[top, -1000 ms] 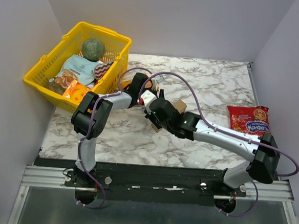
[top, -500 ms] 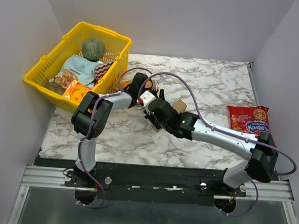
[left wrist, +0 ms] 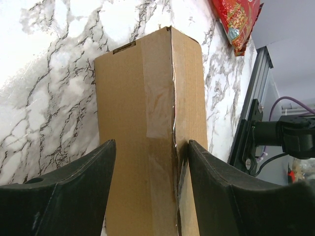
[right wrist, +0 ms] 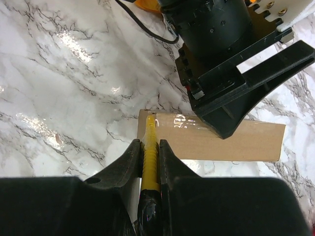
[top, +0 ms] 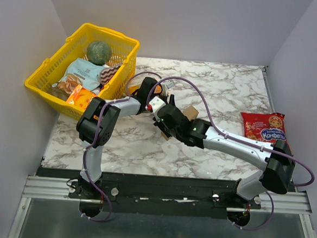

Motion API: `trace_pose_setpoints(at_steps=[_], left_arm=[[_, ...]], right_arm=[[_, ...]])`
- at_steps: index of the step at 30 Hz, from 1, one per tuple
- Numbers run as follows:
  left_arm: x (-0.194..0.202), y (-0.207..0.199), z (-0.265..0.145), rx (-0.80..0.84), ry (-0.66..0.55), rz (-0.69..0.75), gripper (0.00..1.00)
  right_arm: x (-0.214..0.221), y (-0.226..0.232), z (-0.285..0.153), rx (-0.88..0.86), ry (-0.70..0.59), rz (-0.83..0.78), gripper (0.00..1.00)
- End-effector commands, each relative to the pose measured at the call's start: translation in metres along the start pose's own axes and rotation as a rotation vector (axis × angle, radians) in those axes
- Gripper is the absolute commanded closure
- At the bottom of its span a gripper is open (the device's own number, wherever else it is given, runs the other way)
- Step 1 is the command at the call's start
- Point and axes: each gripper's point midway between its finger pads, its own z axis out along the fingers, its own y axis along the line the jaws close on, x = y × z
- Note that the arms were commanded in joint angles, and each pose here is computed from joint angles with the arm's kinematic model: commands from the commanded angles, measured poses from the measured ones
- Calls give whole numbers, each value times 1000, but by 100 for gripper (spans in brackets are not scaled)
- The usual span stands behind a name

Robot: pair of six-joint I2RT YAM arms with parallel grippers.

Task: Unpack the express box

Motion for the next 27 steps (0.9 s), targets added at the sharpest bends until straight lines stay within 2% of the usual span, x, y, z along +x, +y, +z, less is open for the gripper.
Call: trace_pose_setpoints(at_steps=[1, 6, 27], left_arm=[[61, 67, 5, -234, 121, -119, 36], [65, 77, 1, -276, 125, -151, 40], [65, 86, -1, -291, 129, -126, 41]], right_arm=[[9, -6, -5, 17, 34, 9, 100], [15, -6, -10, 7, 51, 8, 100], [36, -9, -29, -24, 89, 14, 100]])
